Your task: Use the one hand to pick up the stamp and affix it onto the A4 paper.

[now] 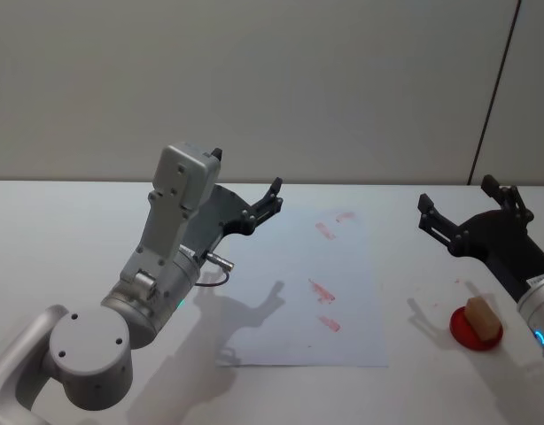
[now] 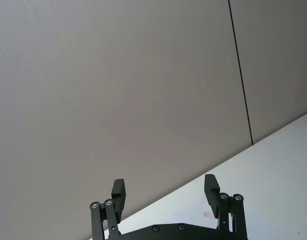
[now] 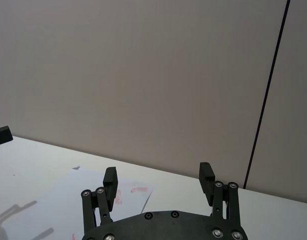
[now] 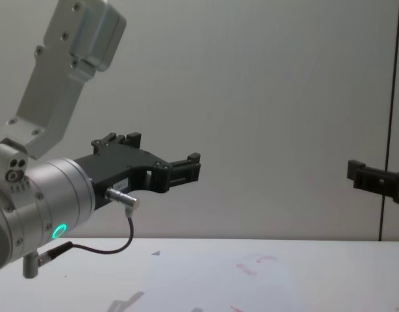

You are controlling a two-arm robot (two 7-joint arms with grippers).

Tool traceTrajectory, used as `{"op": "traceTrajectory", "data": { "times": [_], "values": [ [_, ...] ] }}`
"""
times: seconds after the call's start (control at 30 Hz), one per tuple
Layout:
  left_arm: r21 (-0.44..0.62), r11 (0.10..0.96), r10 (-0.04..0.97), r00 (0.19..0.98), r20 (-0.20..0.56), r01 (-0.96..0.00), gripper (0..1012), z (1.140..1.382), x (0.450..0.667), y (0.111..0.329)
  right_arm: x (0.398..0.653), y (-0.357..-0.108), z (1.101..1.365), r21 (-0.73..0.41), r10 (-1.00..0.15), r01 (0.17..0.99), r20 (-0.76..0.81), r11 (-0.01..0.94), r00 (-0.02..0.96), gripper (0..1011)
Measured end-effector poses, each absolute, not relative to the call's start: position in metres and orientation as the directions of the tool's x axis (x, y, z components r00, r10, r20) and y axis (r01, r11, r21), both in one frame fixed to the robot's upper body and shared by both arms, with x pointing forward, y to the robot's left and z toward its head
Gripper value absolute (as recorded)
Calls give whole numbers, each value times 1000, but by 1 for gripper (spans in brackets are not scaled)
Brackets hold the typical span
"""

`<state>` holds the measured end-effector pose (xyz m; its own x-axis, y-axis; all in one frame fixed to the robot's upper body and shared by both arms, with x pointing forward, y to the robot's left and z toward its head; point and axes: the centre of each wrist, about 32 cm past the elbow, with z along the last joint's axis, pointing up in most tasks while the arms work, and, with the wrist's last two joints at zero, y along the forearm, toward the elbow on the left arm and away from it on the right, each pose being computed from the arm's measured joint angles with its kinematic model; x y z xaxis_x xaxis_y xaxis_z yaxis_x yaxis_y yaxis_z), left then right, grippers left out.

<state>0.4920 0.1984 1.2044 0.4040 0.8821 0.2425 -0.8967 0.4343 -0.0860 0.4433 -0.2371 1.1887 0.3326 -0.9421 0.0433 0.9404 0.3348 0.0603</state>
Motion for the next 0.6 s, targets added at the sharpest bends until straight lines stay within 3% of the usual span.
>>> {"op": "traceTrajectory", "data": {
  "times": [0.6],
  "values": [
    [-86,434,882,404,242,-897,1003,1204,492,198,443,-237,1189,60,-942,940,43,335,333,1001]
  ]
}}
